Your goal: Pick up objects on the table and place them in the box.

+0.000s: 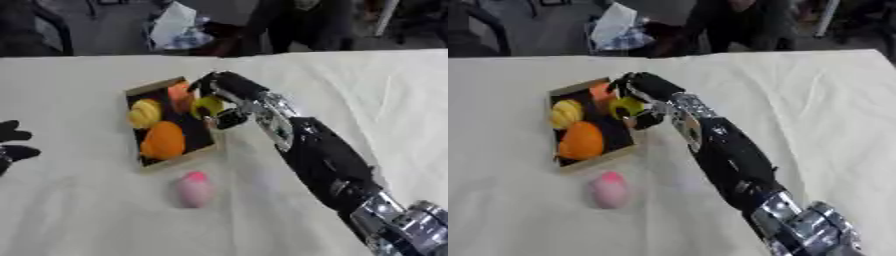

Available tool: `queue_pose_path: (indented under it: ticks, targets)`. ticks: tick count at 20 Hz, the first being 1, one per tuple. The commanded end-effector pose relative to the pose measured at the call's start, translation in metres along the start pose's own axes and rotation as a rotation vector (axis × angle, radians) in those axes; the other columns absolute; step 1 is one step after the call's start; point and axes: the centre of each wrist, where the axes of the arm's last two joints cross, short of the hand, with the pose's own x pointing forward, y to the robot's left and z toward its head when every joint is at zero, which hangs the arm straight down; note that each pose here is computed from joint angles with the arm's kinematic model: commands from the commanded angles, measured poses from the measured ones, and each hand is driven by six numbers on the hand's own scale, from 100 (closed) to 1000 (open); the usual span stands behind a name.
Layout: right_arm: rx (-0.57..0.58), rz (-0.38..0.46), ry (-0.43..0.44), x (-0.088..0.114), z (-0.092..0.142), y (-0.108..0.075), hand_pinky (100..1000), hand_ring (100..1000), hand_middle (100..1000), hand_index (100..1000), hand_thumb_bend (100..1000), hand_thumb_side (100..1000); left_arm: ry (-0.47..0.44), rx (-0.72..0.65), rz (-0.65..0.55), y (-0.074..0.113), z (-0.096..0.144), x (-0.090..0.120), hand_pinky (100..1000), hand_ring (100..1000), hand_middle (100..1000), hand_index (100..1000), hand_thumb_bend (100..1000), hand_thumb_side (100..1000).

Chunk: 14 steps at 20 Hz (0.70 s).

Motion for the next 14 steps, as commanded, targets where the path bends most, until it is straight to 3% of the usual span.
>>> queue_pose_path:
  ticks: [1,14]
  targets:
    - [-0.071,0.016,-0.039,0.008,-0.011,-0.021,681,714,632,823,100,100,-0.027,-0.012,-0.005,0.001,-0.003,0.007,728,584,638,800,100,843]
    - [-0.001,-0.032,-0.202,0.022,-0.019,-0.023,709,746,685,856,100,100,-0.032,-0.015,-0.003,0.001,-0.004,0.007,732,585,639,801,100,841]
